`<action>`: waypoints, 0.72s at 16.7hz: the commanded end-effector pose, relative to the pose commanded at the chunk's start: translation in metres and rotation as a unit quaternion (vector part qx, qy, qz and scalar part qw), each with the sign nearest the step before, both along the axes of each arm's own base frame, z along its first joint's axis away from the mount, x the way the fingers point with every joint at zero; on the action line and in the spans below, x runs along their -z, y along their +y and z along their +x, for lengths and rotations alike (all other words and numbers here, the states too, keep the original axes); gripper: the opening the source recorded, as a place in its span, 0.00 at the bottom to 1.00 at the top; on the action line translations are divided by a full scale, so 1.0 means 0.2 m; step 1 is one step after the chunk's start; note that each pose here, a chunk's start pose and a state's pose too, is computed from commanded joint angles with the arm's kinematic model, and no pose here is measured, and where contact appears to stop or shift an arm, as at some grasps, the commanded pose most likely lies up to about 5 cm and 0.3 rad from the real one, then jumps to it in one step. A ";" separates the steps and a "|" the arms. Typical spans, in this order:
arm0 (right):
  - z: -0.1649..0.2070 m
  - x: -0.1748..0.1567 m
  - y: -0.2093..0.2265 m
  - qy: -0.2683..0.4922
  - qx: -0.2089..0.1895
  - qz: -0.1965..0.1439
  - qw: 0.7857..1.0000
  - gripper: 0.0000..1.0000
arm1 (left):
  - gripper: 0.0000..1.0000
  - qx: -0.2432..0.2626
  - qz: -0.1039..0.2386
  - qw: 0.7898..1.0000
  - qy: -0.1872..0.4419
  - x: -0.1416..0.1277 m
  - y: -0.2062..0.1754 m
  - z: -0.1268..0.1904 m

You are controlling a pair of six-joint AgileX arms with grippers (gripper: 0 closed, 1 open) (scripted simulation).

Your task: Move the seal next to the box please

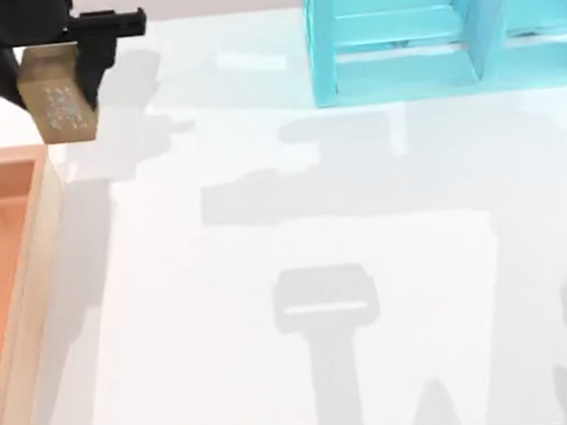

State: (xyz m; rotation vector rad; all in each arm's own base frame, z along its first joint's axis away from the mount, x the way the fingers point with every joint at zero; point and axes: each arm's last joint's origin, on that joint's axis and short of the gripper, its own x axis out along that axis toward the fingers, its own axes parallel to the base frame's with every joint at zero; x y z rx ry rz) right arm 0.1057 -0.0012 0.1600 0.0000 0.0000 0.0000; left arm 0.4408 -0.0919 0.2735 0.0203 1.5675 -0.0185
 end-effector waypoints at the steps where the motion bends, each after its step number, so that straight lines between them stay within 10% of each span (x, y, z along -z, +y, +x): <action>1: 0.00 0.00 0.00 0.000 0.000 0.000 1.000 1.00 | 0.00 0.000 -0.001 1.000 -0.002 0.01 0.00 0.00; 12: 0.00 0.00 0.00 0.000 0.000 0.000 1.000 1.00 | 0.00 -0.002 -0.001 1.000 0.001 0.32 0.01 0.00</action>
